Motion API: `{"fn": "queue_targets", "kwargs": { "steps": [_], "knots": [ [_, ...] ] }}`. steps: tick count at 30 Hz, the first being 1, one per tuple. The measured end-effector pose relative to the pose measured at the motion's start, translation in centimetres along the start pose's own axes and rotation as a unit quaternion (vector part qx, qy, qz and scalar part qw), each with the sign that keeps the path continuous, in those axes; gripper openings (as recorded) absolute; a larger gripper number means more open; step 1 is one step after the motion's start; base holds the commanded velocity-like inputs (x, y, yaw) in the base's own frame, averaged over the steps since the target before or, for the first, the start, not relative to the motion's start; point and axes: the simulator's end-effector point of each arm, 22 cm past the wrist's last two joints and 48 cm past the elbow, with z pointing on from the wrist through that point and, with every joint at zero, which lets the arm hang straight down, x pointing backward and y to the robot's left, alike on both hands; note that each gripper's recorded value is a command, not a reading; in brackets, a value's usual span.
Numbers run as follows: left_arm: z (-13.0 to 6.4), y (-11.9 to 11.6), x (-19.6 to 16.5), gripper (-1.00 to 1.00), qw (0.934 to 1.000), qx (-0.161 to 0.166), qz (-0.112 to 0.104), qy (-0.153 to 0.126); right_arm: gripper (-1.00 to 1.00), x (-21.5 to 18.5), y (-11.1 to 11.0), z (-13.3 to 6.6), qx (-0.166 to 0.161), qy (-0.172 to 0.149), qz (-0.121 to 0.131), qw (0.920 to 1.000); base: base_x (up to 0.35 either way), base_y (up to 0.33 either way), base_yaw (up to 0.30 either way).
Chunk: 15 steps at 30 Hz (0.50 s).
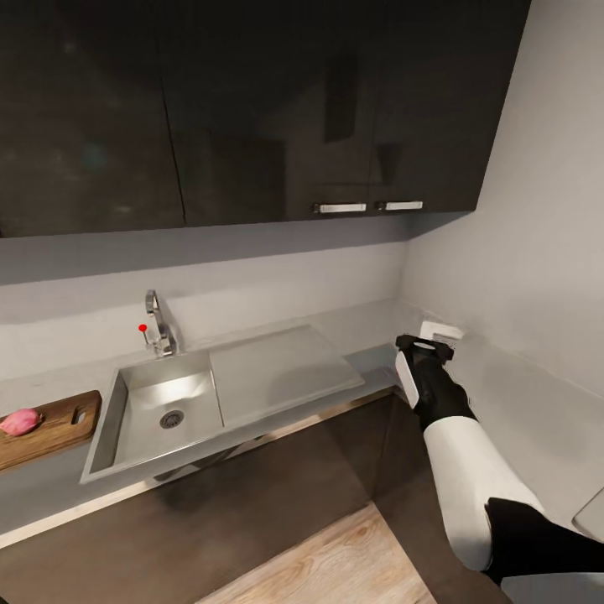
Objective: In the kitchen, take the Vidalia onion out of the sink, dice it on the chopping board with the paring knife, put the diced onion into the bowl on the countertop, then place both the paring knife and the chopping board into the sink.
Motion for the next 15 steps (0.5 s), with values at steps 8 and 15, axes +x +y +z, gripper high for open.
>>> {"fn": "queue_targets", "kwargs": {
  "steps": [8, 15],
  "knots": [
    [0.0, -0.1, 0.2, 1.0, 1.0, 0.001, 0.0, 0.005, 1.0, 4.5, 0.1, 0.8, 0.013, 0.029, 0.05, 0.9982, 0.282, 0.0, 0.0],
    [0.0, -0.2, 0.2, 1.0, 1.0, 0.001, 0.0, 0.005, 1.0, 5.0, 0.5, 0.7, 0.014, 0.034, 0.058, 0.9976, 0.314, -0.001, 0.0]
  ]
}}
